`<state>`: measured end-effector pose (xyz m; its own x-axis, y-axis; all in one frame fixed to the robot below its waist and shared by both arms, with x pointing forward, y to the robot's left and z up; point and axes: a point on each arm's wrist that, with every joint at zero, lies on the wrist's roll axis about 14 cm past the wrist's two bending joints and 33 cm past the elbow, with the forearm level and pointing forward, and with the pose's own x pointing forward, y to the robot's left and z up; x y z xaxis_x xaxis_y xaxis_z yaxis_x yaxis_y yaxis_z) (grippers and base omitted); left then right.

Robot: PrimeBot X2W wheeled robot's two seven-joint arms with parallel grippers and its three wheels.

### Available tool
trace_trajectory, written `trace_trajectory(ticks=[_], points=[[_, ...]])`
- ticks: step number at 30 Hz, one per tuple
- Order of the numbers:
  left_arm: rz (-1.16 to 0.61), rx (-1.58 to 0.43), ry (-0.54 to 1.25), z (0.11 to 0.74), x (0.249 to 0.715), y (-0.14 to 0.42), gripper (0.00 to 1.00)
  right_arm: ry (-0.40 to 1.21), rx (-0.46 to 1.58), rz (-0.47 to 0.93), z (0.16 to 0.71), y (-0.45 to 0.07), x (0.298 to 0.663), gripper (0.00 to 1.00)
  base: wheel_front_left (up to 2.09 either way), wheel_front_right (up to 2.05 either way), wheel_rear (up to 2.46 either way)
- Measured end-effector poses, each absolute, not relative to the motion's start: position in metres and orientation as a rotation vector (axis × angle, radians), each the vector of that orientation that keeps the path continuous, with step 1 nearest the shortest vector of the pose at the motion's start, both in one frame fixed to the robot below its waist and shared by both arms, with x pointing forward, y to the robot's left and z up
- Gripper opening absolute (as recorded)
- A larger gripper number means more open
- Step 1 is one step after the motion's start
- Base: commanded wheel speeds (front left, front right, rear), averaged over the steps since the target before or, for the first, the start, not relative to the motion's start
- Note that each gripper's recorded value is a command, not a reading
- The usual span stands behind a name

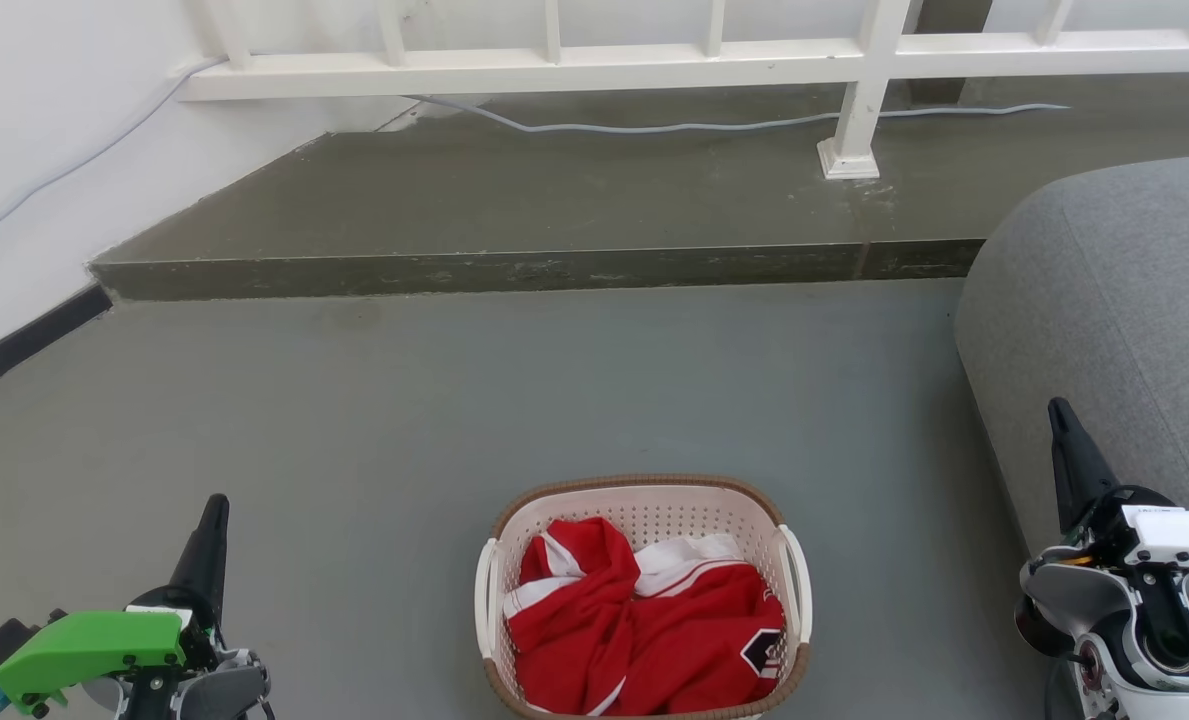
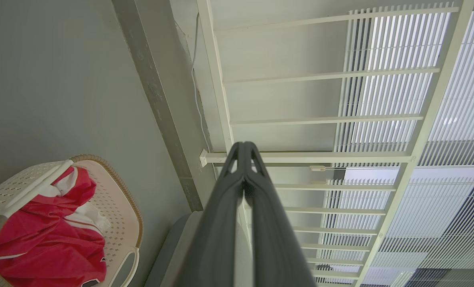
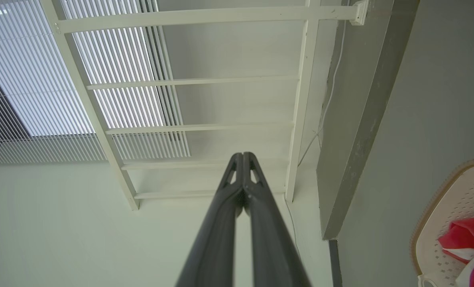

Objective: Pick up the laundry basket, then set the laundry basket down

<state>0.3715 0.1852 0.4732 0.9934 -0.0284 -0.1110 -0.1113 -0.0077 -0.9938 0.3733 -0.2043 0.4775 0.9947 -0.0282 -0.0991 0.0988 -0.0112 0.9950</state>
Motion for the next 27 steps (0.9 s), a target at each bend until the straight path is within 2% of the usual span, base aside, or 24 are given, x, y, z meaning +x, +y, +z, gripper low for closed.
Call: trace_trajectory(ticks=[27], points=[[0.07,-1.579,0.115,0.4712,0.3713,0.1855,0.0,0.057,1.58,-0.103,0.4767,-0.2049,0.3736,0.0,0.0,0.0,0.0]])
